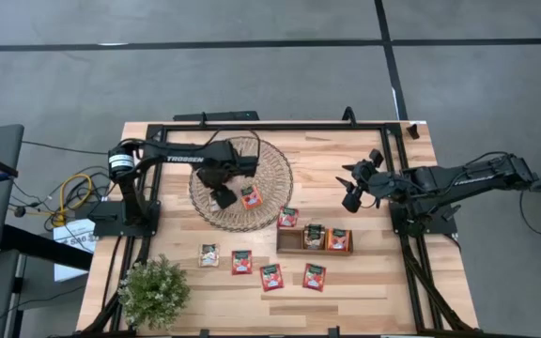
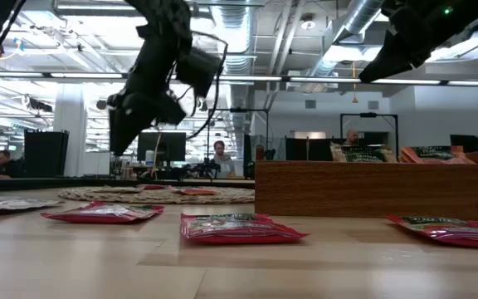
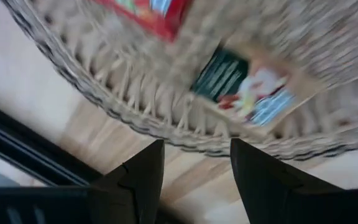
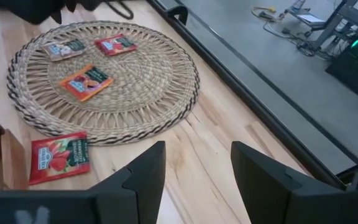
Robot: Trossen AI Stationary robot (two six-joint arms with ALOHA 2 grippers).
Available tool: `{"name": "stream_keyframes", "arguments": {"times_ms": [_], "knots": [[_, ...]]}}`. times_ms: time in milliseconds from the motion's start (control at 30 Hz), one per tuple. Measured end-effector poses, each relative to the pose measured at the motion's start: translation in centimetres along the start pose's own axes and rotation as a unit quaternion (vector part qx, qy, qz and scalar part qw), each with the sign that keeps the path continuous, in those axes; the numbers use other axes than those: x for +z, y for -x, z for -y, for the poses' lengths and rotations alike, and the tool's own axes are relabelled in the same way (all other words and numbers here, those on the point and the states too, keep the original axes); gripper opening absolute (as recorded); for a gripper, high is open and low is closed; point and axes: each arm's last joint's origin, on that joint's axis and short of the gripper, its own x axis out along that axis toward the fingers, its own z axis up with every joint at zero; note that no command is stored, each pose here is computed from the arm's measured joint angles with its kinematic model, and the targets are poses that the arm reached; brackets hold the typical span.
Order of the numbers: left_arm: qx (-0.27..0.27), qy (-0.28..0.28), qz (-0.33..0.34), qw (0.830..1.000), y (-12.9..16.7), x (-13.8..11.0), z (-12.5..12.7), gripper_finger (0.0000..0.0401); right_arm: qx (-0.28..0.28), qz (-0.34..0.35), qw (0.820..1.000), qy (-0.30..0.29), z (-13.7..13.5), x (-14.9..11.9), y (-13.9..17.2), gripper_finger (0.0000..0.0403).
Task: Pick & Place Tea
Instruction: Put the brown tea bag into the middle section of the brown bin
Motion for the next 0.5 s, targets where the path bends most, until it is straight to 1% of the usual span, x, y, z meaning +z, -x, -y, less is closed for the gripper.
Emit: {"name": "stream_keyframes", "arguments": {"times_ms": [100,167,367,500], "knots": [[-0.002,0.0,0.001,1.0,-1.2,0.0,0.1,0.0177,0.001,0.0,1.0,0.0,0.0,0.0,0.0,0.017],[-0.011,-0.004,0.01,1.0,-1.5,0.1,0.4,0.0177,0.0,0.0,1.0,0.0,0.0,0.0,0.0,0.0168],[-0.023,-0.039,0.039,0.998,-1.5,0.6,0.8,0.0177,0.0,0.0,1.0,-0.03,0.0,0.0,0.0,0.0166],[-0.025,-0.062,0.046,0.997,-1.5,0.8,0.8,0.0177,0.001,0.001,1.0,-0.031,0.0,0.0,0.0,0.0168]]}}
